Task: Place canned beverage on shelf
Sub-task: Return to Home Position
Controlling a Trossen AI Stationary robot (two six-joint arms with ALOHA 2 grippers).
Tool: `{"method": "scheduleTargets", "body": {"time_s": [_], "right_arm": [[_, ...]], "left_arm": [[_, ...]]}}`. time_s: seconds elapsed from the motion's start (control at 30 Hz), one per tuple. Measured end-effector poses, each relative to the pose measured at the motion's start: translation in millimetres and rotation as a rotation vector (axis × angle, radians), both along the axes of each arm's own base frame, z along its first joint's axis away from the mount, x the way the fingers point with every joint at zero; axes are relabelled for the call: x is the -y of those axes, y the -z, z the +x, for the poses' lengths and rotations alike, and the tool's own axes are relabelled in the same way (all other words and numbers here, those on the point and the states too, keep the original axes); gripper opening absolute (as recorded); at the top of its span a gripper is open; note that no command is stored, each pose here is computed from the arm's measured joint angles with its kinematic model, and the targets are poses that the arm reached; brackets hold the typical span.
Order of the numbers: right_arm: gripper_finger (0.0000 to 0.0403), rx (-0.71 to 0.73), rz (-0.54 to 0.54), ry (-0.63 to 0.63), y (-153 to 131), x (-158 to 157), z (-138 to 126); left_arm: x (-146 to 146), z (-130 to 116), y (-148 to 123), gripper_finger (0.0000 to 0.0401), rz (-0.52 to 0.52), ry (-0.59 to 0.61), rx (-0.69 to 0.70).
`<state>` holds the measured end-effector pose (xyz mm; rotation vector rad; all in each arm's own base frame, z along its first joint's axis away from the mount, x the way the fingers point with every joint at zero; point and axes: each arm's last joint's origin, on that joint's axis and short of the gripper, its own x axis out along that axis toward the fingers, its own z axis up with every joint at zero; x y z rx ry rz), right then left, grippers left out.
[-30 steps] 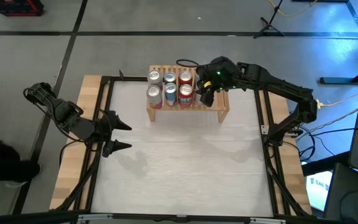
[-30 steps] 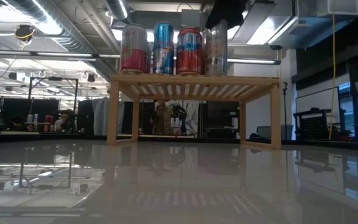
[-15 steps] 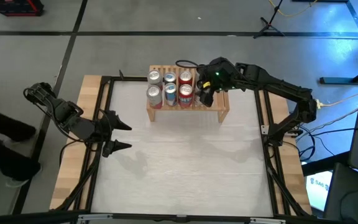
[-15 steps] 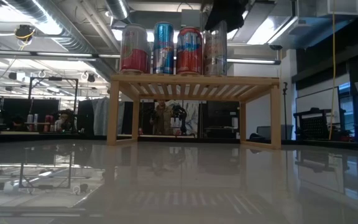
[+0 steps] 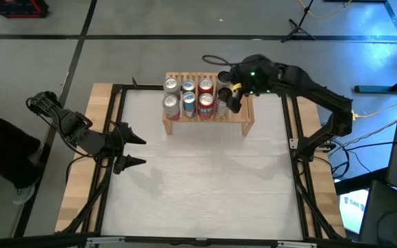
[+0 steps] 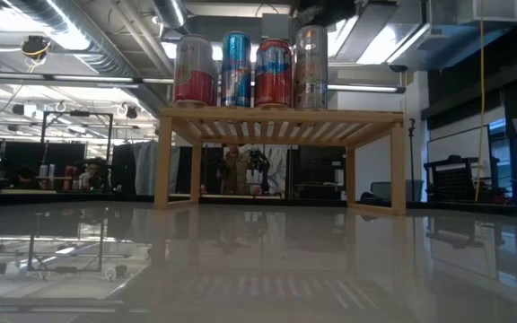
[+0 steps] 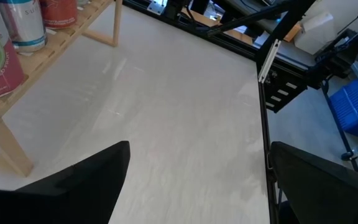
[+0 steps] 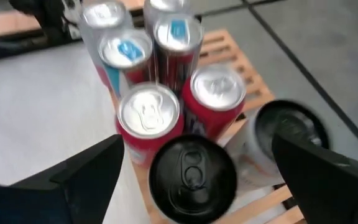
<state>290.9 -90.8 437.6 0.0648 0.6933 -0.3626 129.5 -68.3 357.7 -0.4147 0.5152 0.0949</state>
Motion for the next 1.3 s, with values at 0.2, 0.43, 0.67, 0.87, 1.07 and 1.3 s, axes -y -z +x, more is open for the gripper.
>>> {"method": "scheduleTargets", "body": {"time_s": [0.2, 0.43, 0.67, 0.87, 1.07, 1.3], "right_arm": [[0.0399, 0.091, -0.021, 0.002, -40, -6, -18], [0.0399, 0.191, 0.041, -0.086, -64, -32, -30], [0.0399, 0.241, 0.176, -0.217, -68, -82, -27], [0.0362, 0.241, 0.199, -0.265, -68, -119, -26], [0.0223, 0.178, 0.129, -0.237, -62, -132, -32], [0.0032, 0.198, 0.116, -0.338, -67, -133, -34]], "left_arm": [[1, 2, -3, 0.0384, -0.013, -0.018, 0.041], [1, 5, -3, 0.0384, 0.072, -0.011, 0.044], [-15, 6, -9, 0.0384, 0.152, 0.044, 0.077], [-33, 19, -15, 0.0384, 0.182, 0.118, 0.126], [-57, 20, -16, 0.0381, 0.228, 0.087, 0.130], [-71, 10, 6, 0.0333, 0.202, 0.045, 0.164]]}}
